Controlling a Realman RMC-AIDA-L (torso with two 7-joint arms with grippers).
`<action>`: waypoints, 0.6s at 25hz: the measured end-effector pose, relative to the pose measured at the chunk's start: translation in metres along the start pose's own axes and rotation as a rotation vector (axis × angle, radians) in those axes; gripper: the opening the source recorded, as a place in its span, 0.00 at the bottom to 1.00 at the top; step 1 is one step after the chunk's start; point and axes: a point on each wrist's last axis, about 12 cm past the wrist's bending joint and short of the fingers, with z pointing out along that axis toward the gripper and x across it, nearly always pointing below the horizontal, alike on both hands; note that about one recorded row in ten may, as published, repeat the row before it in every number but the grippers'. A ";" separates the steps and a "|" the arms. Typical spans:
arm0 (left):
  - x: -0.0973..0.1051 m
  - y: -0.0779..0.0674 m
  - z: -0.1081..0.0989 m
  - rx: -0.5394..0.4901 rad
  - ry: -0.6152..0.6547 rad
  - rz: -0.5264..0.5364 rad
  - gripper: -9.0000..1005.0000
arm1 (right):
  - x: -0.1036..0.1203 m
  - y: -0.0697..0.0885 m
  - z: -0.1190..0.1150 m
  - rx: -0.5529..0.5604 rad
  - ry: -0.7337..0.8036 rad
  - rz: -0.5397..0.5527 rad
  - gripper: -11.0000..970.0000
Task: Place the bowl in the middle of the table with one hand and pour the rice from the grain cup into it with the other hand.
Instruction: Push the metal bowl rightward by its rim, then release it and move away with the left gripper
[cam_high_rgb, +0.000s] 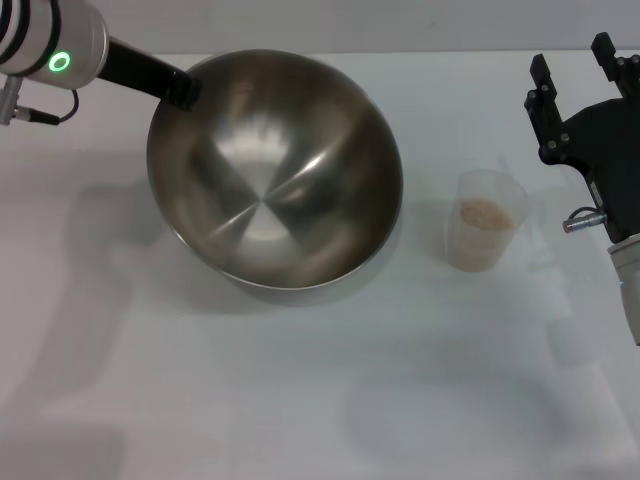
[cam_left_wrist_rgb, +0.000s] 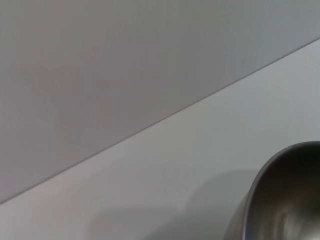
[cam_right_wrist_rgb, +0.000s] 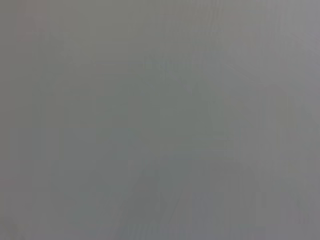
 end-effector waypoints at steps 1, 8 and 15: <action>0.000 0.000 0.000 0.000 0.000 0.000 0.05 | 0.000 0.000 0.000 0.000 0.000 0.000 0.59; -0.003 -0.008 0.001 0.039 -0.010 0.029 0.05 | 0.000 0.001 0.000 0.000 0.000 0.001 0.59; 0.005 -0.008 0.017 0.060 0.000 0.007 0.05 | -0.001 0.001 0.001 -0.002 -0.003 0.001 0.59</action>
